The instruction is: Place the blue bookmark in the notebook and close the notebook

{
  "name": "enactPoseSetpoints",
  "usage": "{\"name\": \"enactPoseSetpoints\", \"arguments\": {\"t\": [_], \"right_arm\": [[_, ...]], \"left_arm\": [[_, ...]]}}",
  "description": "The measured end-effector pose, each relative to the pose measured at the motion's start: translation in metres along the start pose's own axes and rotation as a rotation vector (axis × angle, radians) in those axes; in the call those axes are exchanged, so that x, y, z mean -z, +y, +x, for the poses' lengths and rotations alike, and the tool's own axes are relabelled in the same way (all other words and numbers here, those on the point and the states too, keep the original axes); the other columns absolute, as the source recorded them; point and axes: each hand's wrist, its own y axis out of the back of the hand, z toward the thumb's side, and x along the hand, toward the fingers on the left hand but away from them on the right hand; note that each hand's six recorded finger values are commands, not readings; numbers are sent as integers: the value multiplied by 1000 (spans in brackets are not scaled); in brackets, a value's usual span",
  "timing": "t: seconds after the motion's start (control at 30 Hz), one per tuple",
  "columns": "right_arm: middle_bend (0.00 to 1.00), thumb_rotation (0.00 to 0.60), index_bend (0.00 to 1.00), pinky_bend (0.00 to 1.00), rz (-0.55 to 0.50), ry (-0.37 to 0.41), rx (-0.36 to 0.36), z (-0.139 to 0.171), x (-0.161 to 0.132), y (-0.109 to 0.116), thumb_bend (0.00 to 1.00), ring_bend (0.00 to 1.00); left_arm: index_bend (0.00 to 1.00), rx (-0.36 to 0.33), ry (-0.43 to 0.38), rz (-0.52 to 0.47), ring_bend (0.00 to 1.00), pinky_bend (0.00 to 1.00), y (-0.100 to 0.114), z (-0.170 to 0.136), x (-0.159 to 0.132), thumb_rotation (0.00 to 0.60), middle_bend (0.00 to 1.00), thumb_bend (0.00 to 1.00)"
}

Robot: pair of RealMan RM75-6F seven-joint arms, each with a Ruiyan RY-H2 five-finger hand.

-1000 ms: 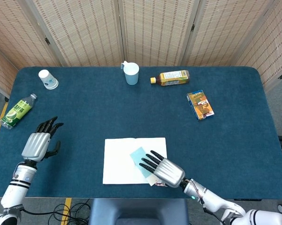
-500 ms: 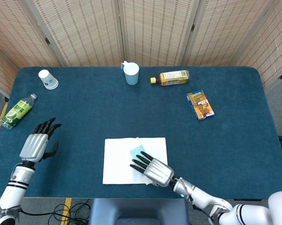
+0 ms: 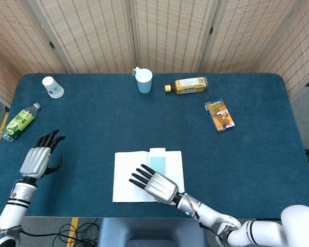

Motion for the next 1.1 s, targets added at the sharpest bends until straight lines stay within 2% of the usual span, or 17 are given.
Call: {"name": "enactPoseSetpoints", "arguments": {"t": [0.2,0.3,0.37,0.47,0.63,0.77,1.1], "right_arm": [[92,600,0,12,-23,-16,19,8,8,14,68,0],[119,600,0,12,-16,-56,9,16,24,16,176,0],[130,600,0,12,-14,-88,-5,20,36,17,293,0],[162,600,0,13,-22,-131,-16,21,49,18,417,0],[171,600,0,12,-23,-187,-48,14,69,20,545,0],[171,600,0,12,-16,-220,-77,5,81,19,586,0],[190,600,0,12,-10,-297,-141,-24,103,14,614,0]], "left_arm": [[159,0,6,-5,0,110,-1,-1,4,600,0,568],[159,1,6,-10,0,110,-2,-1,5,600,0,569],[159,2,4,-12,0,110,-3,-1,5,600,0,568],[159,3,0,-11,0,110,-4,-2,4,600,0,569],[159,-2,1,-14,0,110,-2,-3,5,600,0,568],[159,0,3,-15,0,110,-3,-4,5,600,0,568],[159,5,9,-17,0,110,-5,-7,8,600,0,569]]}}
